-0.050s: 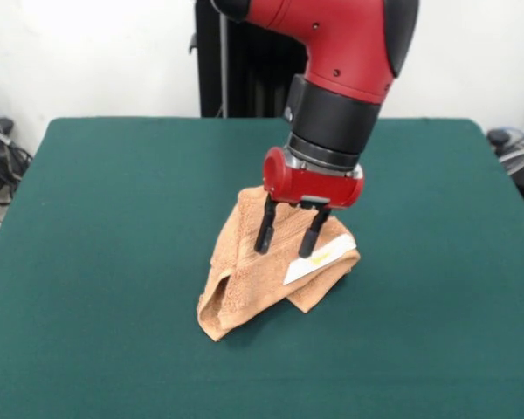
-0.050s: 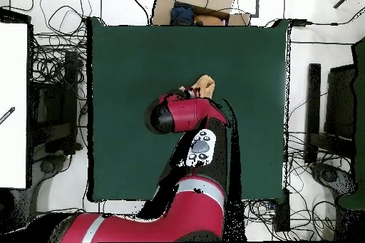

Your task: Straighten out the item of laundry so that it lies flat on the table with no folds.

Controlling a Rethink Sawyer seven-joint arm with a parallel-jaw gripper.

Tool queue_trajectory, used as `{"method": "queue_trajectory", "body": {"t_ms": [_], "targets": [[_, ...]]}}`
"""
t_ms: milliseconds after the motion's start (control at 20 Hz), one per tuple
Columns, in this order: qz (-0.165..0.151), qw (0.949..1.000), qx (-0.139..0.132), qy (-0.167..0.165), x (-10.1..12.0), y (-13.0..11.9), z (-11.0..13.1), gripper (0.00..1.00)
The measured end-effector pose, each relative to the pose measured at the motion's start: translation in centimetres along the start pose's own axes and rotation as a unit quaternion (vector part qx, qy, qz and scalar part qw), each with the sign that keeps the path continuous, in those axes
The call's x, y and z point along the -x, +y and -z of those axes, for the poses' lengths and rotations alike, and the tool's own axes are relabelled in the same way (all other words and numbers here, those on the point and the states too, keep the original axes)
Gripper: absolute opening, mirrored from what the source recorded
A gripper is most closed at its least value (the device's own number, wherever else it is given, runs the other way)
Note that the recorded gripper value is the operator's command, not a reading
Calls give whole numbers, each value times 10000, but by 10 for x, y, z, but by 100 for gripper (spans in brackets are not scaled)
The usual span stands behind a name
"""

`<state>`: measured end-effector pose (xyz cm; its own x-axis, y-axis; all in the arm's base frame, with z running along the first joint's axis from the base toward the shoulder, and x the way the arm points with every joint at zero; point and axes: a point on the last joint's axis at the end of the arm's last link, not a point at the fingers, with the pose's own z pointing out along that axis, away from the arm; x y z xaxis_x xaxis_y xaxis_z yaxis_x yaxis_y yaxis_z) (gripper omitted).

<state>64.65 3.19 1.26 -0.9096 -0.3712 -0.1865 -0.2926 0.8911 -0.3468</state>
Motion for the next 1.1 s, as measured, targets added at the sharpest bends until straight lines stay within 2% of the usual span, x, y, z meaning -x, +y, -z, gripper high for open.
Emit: {"method": "queue_trajectory", "body": {"t_ms": [250,500,600,850,1100], "targets": [[32,10000,-28,-86,8,2,10,100],[21,9997,-68,-217,22,0,30,100],[-58,9997,-101,-210,30,-11,46,100],[-242,9996,-108,-15,37,-29,67,100],[-418,9983,-31,402,50,-40,79,100]]}}
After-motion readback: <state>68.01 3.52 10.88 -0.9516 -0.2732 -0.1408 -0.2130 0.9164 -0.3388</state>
